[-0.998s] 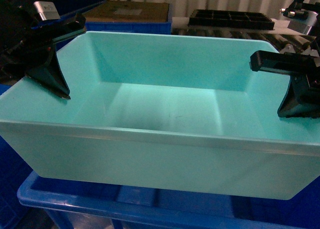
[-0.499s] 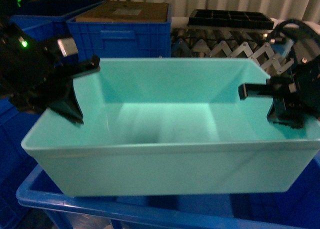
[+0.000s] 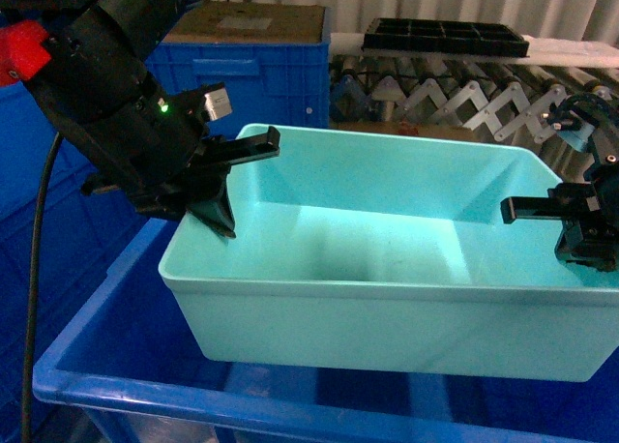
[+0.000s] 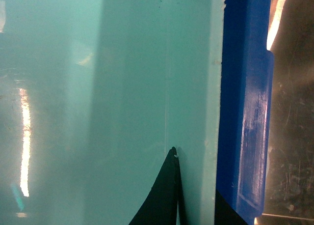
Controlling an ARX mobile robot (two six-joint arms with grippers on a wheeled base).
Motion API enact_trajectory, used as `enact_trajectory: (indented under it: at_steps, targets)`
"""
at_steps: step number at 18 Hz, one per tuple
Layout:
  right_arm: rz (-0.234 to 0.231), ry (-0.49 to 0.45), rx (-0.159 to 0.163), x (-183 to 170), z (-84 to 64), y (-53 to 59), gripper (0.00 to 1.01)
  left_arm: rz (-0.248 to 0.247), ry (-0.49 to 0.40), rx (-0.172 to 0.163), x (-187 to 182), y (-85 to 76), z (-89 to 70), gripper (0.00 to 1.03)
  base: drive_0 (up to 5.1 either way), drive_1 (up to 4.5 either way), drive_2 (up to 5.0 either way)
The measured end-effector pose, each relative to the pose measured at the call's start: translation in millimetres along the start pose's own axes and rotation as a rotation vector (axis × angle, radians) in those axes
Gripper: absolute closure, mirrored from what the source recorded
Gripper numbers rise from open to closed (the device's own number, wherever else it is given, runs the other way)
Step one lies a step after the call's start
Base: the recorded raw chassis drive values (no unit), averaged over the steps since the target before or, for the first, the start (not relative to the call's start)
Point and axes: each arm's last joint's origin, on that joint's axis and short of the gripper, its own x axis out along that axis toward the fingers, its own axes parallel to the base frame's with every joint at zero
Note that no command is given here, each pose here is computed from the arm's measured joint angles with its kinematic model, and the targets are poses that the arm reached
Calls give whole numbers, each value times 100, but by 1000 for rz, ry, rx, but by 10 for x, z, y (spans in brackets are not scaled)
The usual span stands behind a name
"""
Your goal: Stack blue boxes stably on right
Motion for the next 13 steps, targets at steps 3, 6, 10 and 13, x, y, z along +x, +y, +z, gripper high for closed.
enact_trajectory:
  at_steps: [3,6,10,13]
  targets:
    - [10,-24,19,117,-68,10,99,1,-13,26,97,28,40,101,0,0,0]
    - [52,5,19,230,-205,23,99,22,94,-16,261,187,57,101,0,0,0]
    - [92,-25,6,173,-241,83,99,14,120,-4,322,306,157,101,0,0,0]
    - [59,40,-6,181,-350,53,53,-27,91,44,213,331,178,58,0,0,0]
